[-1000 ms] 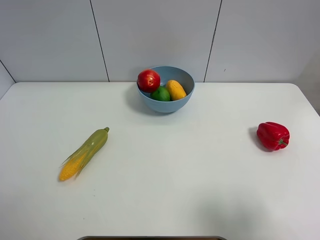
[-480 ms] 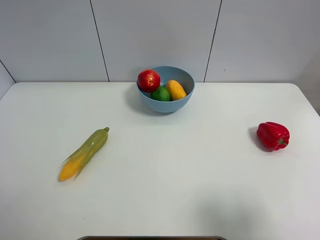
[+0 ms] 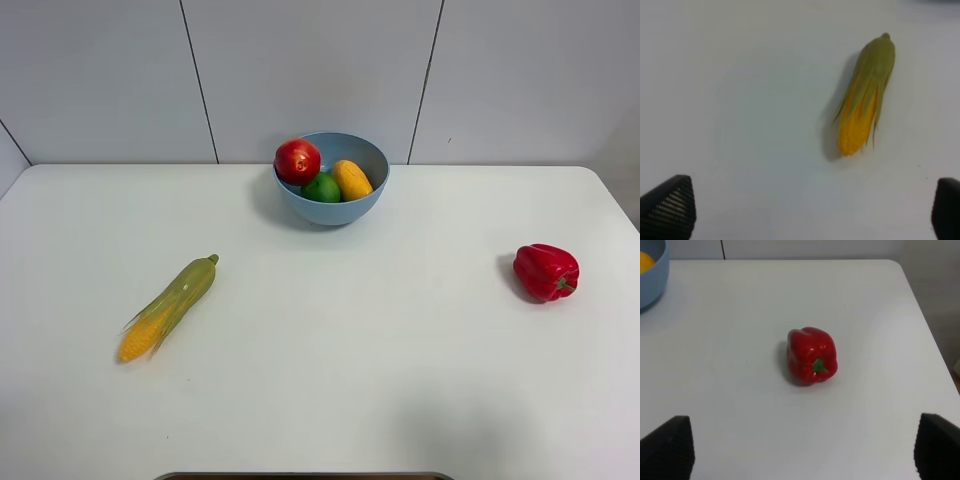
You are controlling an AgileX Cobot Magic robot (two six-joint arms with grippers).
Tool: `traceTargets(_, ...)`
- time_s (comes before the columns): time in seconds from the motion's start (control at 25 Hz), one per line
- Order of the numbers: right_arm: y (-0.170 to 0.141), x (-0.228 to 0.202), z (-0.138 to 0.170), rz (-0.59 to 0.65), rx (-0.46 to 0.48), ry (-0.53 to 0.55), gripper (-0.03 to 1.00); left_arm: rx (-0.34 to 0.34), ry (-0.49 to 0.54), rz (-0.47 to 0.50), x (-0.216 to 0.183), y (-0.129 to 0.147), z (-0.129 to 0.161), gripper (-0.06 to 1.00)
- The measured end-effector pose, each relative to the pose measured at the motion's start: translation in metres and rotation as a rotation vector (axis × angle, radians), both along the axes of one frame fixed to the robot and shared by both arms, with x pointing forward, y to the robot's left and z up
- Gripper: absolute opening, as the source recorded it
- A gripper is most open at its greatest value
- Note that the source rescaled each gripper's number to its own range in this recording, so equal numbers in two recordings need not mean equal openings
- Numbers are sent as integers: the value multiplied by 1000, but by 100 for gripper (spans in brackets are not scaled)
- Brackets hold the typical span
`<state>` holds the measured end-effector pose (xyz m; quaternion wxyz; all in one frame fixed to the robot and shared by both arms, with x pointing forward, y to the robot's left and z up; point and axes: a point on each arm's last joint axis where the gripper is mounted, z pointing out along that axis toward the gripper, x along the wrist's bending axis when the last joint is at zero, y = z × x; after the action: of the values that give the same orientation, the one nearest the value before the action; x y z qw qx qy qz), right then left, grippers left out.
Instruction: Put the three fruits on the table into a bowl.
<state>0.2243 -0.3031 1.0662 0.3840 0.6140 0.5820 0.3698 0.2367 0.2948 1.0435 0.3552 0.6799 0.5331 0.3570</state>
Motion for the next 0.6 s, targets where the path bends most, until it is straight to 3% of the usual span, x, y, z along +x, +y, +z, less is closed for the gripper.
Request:
traceTargets(0.28,0,0,0,0,0,0,98,-5,33,-66,1,-1,-8,85)
traceTargets(0.6,0,0,0,0,0,0,98,-6,36,-61,1,-1,-9,85)
